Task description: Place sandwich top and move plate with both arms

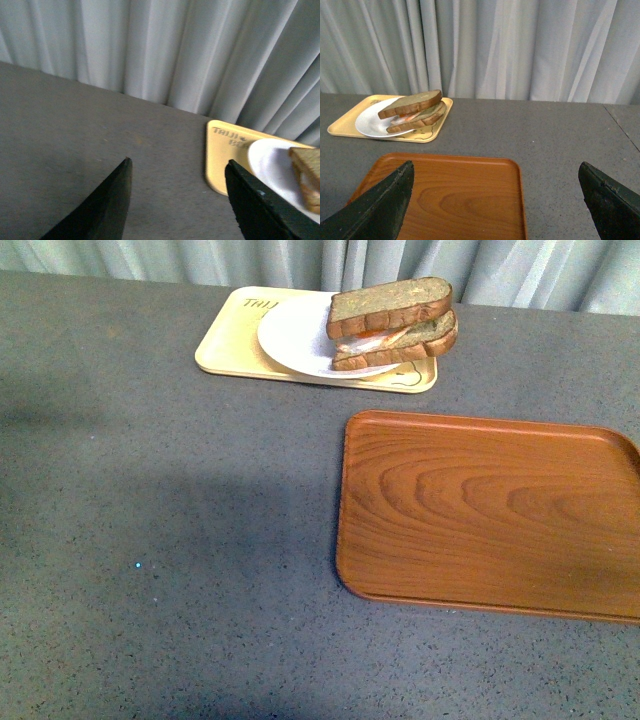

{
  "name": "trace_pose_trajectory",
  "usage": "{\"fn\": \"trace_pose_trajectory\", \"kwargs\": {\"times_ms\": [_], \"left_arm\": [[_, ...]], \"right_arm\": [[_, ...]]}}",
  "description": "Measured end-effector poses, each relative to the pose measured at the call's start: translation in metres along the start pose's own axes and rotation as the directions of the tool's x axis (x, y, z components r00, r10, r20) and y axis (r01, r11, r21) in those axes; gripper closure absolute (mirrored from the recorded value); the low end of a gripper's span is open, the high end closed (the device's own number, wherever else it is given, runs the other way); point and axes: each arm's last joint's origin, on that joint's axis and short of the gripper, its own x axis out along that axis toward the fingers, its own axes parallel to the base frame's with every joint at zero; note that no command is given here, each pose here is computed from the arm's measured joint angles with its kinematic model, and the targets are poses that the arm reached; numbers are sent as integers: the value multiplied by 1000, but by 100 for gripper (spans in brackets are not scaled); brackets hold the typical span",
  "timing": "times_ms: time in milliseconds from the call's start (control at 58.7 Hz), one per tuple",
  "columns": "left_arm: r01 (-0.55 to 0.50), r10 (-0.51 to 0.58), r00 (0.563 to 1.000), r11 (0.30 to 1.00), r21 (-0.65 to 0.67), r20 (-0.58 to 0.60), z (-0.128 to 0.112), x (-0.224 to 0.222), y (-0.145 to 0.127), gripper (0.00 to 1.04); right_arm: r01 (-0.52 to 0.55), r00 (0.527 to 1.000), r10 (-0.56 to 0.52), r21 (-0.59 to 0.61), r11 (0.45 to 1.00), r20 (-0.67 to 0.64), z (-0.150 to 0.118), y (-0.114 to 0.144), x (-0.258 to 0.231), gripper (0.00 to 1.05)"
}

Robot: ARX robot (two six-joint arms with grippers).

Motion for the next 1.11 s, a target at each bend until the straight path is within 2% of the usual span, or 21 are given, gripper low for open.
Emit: {"fn": "trace_pose_trajectory", "kwargs": {"times_ms": [222, 528, 1108], "left_arm": [[2, -2, 1000, 998, 70, 2, 10, -39, -1, 103], [2, -2, 1000, 997, 80, -7, 9, -80, -1, 103], [2, -2, 1000, 997, 83, -3, 11, -125, -1, 103]], "right_arm": [[0, 1000, 0, 0, 1000, 0, 0, 0, 0, 9], [0, 1000, 0, 0, 1000, 0, 0, 0, 0, 9], [0, 1000, 0, 0, 1000, 0, 0, 0, 0, 9]]}}
